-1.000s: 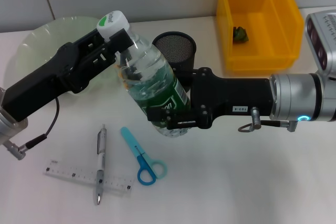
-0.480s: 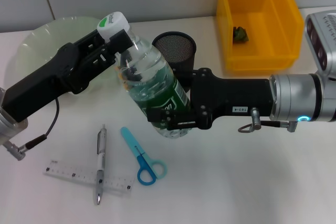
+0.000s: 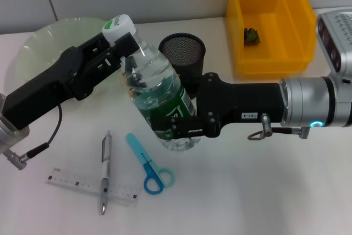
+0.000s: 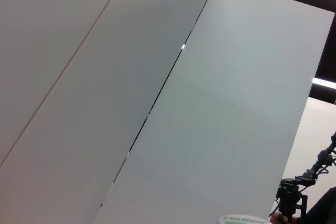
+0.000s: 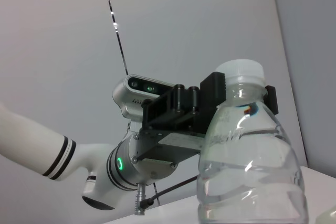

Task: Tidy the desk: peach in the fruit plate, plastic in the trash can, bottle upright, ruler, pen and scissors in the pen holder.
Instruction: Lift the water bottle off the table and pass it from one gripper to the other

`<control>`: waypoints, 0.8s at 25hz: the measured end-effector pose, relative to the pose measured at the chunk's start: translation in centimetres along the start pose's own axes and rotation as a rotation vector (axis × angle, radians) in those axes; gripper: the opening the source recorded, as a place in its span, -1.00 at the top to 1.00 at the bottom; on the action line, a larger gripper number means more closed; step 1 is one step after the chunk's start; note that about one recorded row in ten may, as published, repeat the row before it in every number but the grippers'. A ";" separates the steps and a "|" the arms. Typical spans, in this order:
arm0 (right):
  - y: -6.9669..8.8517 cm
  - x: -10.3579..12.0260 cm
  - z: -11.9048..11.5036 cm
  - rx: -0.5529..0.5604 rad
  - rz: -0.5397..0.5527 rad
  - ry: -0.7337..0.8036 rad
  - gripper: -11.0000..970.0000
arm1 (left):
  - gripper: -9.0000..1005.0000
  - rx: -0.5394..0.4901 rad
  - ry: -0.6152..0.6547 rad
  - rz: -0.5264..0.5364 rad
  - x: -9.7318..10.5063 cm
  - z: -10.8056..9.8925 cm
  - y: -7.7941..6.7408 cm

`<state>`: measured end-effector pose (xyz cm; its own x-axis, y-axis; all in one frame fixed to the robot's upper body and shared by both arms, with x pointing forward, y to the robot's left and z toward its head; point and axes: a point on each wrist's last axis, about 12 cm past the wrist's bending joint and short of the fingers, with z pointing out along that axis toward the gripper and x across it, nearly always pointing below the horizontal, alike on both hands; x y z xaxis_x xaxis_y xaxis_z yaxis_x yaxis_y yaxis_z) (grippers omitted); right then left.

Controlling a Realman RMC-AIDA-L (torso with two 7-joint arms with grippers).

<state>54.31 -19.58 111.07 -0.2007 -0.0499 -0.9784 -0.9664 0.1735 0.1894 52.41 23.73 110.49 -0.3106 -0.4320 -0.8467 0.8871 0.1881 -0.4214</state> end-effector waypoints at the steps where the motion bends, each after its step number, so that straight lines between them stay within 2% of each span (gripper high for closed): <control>1: 0.0 0.0 0.0 -0.001 0.001 0.000 -0.68 | 0.10 -0.001 -0.001 0.000 0.0 0.0 0.0; 20: -0.1 0.2 -0.1 0.003 -0.006 0.022 -0.69 | 0.10 -0.006 -0.001 0.001 0.0 -0.2 0.0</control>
<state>54.36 -19.72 110.89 -0.1984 -0.0731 -0.9774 -0.9673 0.1757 0.1832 52.35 23.93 110.44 -0.3094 -0.4328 -0.8467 0.8855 0.1935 -0.4224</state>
